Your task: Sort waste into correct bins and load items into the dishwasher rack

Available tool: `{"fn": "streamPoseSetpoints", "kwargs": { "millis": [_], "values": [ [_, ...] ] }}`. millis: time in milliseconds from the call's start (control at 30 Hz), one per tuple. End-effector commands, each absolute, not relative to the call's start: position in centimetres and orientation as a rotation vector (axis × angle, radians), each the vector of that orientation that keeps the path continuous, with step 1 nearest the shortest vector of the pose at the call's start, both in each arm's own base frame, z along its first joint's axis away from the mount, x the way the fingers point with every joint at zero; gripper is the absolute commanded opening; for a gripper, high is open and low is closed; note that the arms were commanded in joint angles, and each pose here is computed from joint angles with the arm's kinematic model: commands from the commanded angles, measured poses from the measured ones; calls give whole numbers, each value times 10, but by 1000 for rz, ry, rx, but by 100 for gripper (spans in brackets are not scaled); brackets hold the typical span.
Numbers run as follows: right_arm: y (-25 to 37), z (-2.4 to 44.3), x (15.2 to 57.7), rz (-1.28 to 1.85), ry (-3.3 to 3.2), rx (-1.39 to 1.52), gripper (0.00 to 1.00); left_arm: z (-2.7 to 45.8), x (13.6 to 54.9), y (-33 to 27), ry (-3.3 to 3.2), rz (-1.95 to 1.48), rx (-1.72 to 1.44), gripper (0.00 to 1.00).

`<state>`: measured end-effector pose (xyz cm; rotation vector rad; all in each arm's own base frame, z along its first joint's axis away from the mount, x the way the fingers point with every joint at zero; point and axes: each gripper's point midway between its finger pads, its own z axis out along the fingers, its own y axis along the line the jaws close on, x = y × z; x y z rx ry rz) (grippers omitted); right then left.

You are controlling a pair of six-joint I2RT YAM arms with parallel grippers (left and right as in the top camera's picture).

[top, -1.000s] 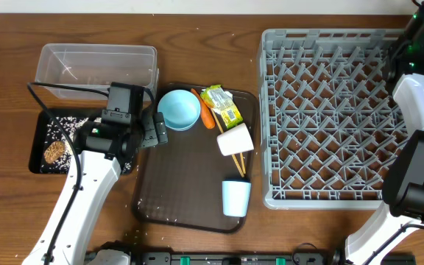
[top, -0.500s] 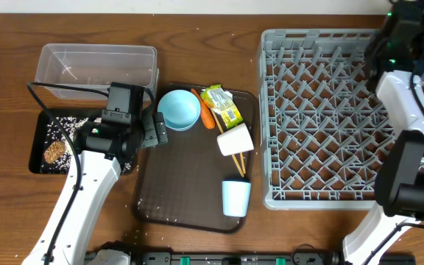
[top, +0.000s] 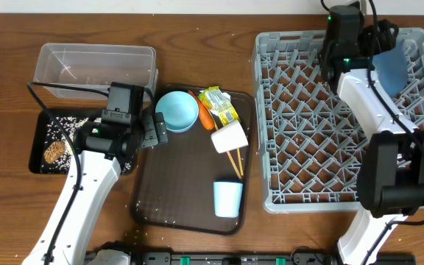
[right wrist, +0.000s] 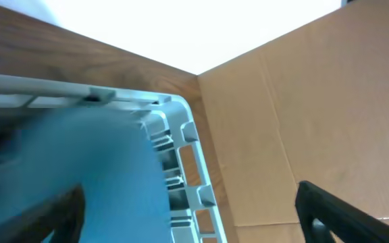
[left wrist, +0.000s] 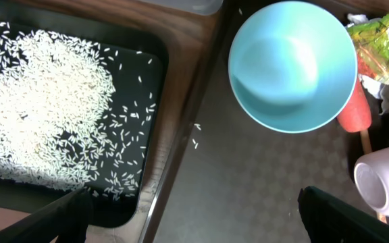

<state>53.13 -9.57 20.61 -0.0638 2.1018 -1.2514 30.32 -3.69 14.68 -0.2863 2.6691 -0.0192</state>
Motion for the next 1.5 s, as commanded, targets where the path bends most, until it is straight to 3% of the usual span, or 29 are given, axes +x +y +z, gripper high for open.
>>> {"fn": "streamPoseSetpoints", "kwargs": {
  "millis": [0, 200, 433, 833, 1467],
  "values": [
    [-98, 214, 529, -1227, 2079, 1, 96, 147, 303, -34, 2666, 3, -269, 98],
    [-92, 252, 524, -1112, 2003, 91, 99, 147, 303, -34, 2666, 3, -269, 98],
    [-43, 289, 505, -729, 2017, 44, 99, 147, 303, -34, 2666, 3, -269, 98],
    [111, 242, 466, 291, 2256, -323, 94, 147, 303, -34, 2667, 3, -269, 98],
    [245, 162, 402, 615, 2483, -648, 91, 154, 318, -38, 2602, -25, -266, 98]
  ]
}}
